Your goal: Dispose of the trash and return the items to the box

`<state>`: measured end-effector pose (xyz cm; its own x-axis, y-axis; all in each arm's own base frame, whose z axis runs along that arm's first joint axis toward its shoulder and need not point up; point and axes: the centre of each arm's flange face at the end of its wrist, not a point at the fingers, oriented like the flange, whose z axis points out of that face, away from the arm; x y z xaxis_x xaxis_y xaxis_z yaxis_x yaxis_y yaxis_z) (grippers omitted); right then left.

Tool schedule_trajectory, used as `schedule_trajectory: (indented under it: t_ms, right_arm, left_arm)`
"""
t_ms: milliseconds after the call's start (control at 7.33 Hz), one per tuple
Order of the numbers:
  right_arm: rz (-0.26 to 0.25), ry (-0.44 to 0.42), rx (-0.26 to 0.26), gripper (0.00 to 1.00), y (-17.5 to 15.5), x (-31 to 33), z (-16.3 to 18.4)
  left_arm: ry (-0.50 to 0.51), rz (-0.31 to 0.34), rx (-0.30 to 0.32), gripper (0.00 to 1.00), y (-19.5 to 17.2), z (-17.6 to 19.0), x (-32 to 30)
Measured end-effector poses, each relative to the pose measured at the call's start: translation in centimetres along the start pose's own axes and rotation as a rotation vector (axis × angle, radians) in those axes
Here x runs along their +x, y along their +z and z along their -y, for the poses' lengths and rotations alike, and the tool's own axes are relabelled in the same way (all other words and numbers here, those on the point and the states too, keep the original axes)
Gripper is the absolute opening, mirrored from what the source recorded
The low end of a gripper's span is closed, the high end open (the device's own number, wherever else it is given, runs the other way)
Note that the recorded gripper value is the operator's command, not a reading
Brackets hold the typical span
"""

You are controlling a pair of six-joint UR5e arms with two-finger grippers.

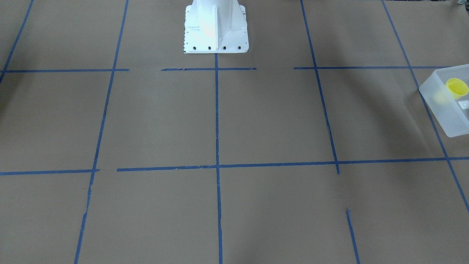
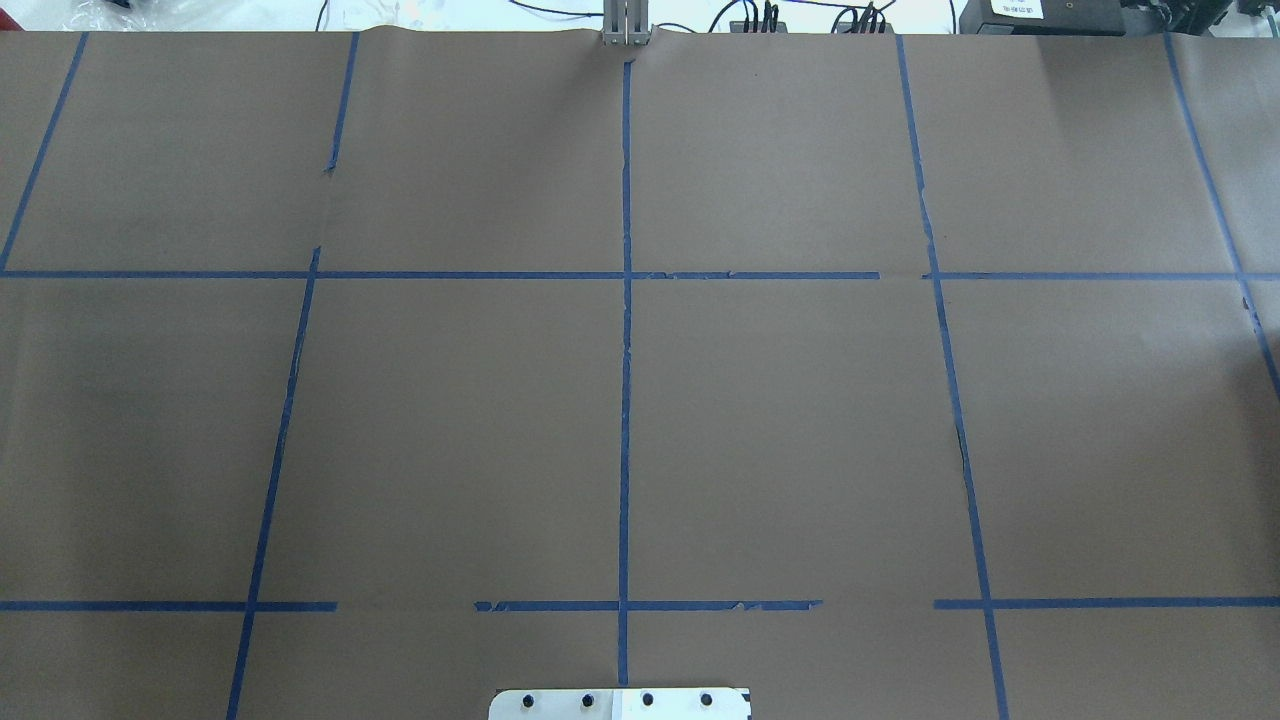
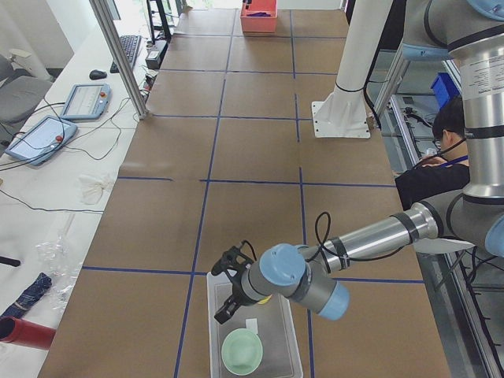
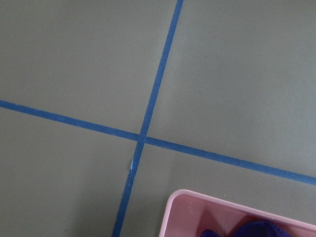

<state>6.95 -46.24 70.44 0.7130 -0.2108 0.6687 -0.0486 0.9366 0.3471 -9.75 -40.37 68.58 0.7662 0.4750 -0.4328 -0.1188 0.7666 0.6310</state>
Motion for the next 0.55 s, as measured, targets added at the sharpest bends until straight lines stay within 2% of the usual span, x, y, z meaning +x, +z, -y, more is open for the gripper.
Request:
schedule_trajectory:
  t_ms: [136, 273, 409, 545]
  right_arm:
    - [0.008, 0.012, 0.002, 1.00, -0.1, -0.2, 0.1]
    - [0.016, 0.015, 0.004, 1.00, -0.3, -0.3, 0.2]
    - [0.020, 0.017, -0.001, 1.00, -0.2, -0.4, 0.2]
    - [0.023, 0.027, -0.020, 1.00, 0.2, -0.4, -0.3]
  left_arm:
    - [-0.066, -0.001, -0.012, 1.00, -3.1, 5.7, 1.9]
    - [-0.103, -0.002, -0.036, 1.00, -5.6, 9.8, 3.5]
    - [-0.123, -0.007, -0.062, 1.00, -6.5, 11.3, 4.2]
    - [-0.152, -0.024, -0.112, 1.00, -5.5, 10.9, 4.2]
